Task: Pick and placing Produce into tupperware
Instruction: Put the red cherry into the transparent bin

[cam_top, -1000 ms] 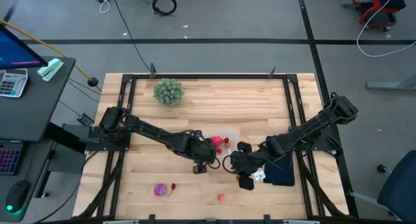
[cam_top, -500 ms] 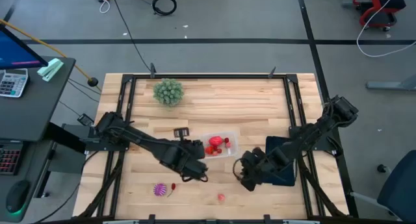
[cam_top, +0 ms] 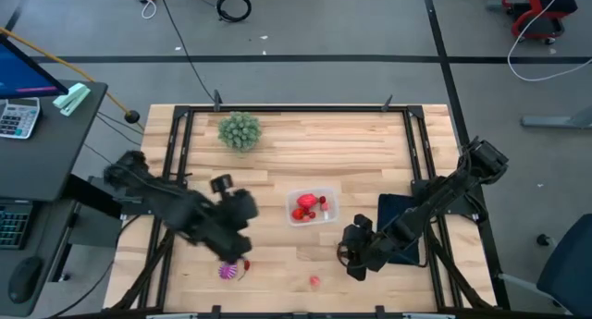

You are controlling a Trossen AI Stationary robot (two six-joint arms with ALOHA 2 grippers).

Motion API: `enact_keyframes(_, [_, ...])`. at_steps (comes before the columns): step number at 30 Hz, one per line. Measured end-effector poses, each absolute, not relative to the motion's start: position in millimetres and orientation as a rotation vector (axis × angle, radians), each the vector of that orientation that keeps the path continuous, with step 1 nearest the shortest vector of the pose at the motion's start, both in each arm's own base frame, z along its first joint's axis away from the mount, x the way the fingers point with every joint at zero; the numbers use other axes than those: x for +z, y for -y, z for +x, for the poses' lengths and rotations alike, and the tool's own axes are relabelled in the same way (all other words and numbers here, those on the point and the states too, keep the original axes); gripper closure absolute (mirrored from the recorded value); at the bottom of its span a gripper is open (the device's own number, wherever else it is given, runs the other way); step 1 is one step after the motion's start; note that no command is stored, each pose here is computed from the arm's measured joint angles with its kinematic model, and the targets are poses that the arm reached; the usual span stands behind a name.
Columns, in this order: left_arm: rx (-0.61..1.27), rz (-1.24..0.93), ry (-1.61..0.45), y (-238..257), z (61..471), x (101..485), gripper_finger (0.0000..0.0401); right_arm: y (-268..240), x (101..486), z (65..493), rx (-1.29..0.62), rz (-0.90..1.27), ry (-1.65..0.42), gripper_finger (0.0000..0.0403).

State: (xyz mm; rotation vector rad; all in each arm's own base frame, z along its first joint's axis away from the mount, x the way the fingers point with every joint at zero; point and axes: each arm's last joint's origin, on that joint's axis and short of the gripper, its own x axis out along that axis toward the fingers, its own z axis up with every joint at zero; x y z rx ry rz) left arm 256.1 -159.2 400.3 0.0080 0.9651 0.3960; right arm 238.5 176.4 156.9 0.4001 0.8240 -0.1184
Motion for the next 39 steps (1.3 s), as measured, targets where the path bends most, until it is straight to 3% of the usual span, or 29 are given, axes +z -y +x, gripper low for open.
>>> enact_keyframes(9, [0.348,-0.042,-0.556,152.9,164.4,462.0,0.0357,-175.1,128.3,246.8,-0.217,0.410,-0.859,0.0229])
enact_keyframes(15, [0.345,-0.014,-0.419,143.7,133.5,466.0,0.0357,-168.3,107.8,255.8,-0.302,0.446,-0.876,0.0229])
enact_keyframes(25, [0.488,-0.136,-0.414,124.7,118.3,350.8,0.0363,-164.5,117.3,259.8,-0.284,0.503,-0.848,0.0243])
enact_keyframes(33, [0.278,-0.336,-0.326,128.4,113.5,261.3,0.0367,-162.7,119.7,262.4,-0.258,0.541,-0.863,0.0307])
enact_keyframes(39, [0.121,-0.257,-0.168,132.8,117.5,226.4,0.0367,-153.6,119.7,267.9,-0.284,0.553,-0.858,0.0376])
